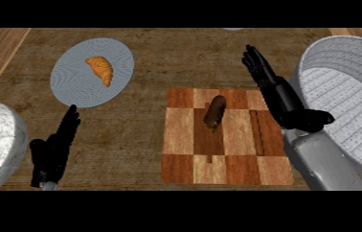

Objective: Pick the sweet potato from the cutting board and place it in the basket

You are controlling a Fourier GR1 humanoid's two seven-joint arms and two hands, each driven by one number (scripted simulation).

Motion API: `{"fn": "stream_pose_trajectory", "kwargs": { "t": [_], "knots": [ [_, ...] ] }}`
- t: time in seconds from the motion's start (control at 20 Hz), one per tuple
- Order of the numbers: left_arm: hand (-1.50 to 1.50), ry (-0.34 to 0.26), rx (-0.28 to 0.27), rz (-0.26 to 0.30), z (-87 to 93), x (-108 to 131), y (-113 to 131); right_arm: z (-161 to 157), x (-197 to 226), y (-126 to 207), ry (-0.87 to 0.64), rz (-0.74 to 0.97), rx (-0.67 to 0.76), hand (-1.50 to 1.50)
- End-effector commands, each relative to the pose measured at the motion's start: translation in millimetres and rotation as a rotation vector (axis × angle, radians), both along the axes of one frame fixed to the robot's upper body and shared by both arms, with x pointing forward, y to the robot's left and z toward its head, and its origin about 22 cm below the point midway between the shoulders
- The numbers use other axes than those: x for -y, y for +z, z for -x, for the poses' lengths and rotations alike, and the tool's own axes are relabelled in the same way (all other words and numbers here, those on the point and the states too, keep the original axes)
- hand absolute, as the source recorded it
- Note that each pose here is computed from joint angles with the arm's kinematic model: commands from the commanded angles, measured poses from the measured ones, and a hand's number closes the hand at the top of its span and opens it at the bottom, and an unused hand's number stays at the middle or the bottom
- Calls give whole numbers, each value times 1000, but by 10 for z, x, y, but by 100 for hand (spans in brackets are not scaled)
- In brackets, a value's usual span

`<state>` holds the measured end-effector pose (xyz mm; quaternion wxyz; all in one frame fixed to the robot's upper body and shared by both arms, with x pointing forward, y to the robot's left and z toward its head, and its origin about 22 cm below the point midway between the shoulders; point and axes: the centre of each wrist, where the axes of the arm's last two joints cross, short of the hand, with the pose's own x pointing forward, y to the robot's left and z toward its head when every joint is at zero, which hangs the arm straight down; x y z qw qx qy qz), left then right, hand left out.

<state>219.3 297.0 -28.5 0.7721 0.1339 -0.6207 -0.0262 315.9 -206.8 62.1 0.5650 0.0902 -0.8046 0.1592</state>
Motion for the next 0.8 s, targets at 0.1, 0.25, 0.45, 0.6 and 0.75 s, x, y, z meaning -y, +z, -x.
{"fn": "stream_pose_trajectory", "kwargs": {
  "t": [0.1,0.25,0.45,0.6,0.75],
  "knots": [
    [0,-9,46,25,-285,-127,263,-532,16,474,-140,109,-38,150],
    [0,-67,126,-14,-631,-168,707,-888,80,1028,-262,172,-38,150],
    [0,-133,68,44,-604,89,579,-492,-641,219,98,832,78,-150],
    [0,-120,68,52,-740,-127,755,-296,-1426,-167,16,760,94,-150],
    [0,-122,51,68,-754,-54,716,-340,-1949,-48,-72,820,87,-150]
  ]
}}
